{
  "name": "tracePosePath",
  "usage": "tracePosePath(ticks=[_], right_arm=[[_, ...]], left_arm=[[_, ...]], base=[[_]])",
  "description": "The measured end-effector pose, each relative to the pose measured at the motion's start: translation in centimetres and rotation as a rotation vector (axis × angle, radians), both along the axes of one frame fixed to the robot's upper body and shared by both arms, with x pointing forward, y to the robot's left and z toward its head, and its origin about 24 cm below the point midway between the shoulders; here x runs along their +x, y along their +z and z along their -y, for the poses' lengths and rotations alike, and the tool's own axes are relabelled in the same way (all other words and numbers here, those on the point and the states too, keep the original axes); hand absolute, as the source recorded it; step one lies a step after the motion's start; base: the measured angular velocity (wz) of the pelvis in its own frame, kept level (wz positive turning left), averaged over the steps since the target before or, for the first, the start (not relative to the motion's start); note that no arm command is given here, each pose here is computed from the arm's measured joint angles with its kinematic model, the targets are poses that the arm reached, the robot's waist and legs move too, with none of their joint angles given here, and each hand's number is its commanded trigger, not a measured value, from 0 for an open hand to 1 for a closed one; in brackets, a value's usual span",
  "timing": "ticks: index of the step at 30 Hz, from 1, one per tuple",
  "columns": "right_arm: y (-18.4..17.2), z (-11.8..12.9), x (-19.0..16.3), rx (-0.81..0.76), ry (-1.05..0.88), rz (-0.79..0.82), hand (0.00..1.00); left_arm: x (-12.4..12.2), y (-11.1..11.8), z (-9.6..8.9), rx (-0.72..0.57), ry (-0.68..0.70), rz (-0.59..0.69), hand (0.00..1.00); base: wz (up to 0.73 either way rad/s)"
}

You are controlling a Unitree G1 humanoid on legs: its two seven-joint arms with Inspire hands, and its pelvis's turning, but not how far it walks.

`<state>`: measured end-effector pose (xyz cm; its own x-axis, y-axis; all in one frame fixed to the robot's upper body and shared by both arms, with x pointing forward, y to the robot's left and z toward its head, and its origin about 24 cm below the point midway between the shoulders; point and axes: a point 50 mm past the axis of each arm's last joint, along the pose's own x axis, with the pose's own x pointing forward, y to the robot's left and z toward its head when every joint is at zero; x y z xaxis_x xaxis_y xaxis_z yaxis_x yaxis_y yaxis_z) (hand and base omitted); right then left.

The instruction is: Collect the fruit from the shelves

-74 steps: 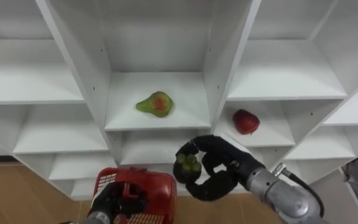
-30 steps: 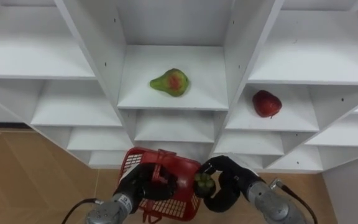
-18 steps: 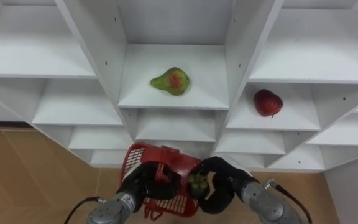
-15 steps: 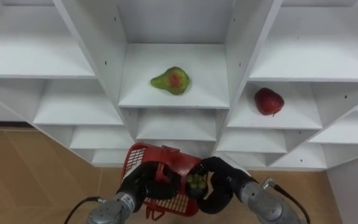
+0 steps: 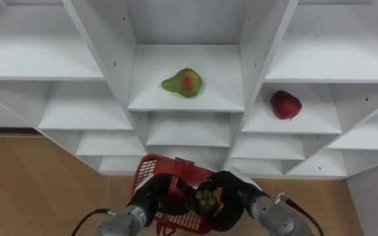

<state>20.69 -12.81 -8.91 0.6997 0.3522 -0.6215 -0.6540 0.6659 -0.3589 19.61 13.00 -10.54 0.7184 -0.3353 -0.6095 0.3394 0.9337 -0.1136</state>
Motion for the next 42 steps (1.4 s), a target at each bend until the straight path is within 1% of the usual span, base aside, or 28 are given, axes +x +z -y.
tracePosePath(ticks=[6,7,8,9,10,14,21,24,29,42], right_arm=[[0.0,-0.1,0.1,-0.002,0.004,0.003,1.0],[0.0,-0.1,0.0,-0.003,0.005,0.002,0.95],[0.0,-0.1,0.0,-0.005,0.009,0.002,0.71],[0.0,-0.1,0.0,-0.006,0.011,0.001,0.18],[0.0,-0.1,0.0,-0.006,0.013,0.001,0.0],[-0.5,-0.1,-0.3,-0.016,0.014,-0.023,0.0],[-1.1,-0.7,-0.8,-0.008,0.019,-0.056,0.0],[-1.2,-0.8,-0.9,-0.005,0.019,-0.06,0.0],[-1.2,-0.7,-0.9,-0.001,0.013,-0.062,0.0],[-1.1,-0.7,-0.9,-0.004,0.009,-0.057,0.0]], left_arm=[[-0.1,-0.1,0.5,-0.012,-0.008,-0.005,1.0],[-0.1,-0.1,0.6,-0.013,-0.009,-0.006,1.0],[-0.2,-0.1,0.7,-0.016,-0.011,-0.008,1.0],[-0.2,-0.1,0.7,-0.019,-0.011,-0.009,1.0],[-0.2,-0.1,0.7,-0.02,-0.01,-0.009,1.0],[-0.3,-0.1,0.9,-0.03,-0.011,-0.012,1.0],[-0.9,-0.2,2.6,-0.072,-0.099,-0.029,1.0],[-1.0,-0.2,2.9,-0.084,-0.122,-0.033,1.0],[-1.0,-0.1,3.1,-0.11,-0.129,-0.036,1.0],[-0.9,0.0,3.2,-0.117,-0.132,-0.029,1.0]], base=[[0.0],[0.0],[0.0],[0.0],[0.0],[0.0],[0.0],[0.0],[0.0],[0.0]])
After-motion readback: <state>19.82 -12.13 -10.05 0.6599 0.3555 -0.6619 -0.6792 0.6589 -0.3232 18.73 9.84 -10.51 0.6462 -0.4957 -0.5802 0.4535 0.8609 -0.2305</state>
